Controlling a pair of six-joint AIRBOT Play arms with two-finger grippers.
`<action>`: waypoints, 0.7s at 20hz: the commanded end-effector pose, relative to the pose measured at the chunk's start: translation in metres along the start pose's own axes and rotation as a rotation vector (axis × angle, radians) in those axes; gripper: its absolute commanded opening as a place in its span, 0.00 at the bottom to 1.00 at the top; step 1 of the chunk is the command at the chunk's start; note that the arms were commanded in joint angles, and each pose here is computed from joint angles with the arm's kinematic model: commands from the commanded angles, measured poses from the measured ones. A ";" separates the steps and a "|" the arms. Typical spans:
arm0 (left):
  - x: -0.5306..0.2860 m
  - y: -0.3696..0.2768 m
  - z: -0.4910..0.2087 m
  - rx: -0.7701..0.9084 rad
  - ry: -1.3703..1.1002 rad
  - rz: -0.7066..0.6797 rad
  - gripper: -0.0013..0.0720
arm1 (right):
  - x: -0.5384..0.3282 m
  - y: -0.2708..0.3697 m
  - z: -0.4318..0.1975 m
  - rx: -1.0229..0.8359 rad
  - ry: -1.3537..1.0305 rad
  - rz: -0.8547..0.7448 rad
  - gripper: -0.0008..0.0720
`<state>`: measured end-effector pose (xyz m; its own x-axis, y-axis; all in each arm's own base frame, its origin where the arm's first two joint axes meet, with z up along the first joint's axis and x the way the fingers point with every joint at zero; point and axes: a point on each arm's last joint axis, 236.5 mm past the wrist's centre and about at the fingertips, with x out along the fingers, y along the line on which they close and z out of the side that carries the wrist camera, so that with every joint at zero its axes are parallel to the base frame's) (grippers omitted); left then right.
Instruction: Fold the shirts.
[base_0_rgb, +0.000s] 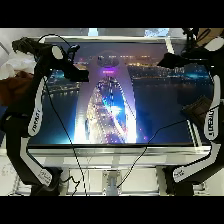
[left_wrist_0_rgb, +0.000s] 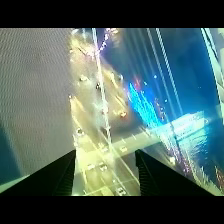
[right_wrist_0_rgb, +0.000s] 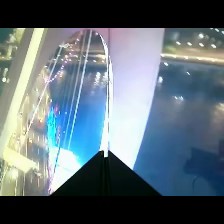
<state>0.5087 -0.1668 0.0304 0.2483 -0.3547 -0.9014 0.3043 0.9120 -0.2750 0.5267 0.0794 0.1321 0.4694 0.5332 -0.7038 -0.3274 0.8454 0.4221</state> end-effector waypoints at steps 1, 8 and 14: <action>0.000 0.010 0.006 0.009 -0.024 0.041 0.61 | 0.016 0.022 0.011 -0.060 -0.033 -0.005 0.05; -0.108 0.133 0.048 0.079 -0.211 0.505 0.54 | 0.024 0.043 0.008 -0.071 -0.020 0.035 0.05; -0.220 0.282 -0.030 -0.255 -0.234 0.659 0.60 | 0.027 0.057 0.003 -0.048 0.002 0.075 0.24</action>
<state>0.5436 0.0897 0.1338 0.5516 0.1706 -0.8165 -0.0267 0.9820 0.1871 0.5255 0.1345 0.1386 0.4534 0.5812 -0.6758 -0.3978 0.8104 0.4301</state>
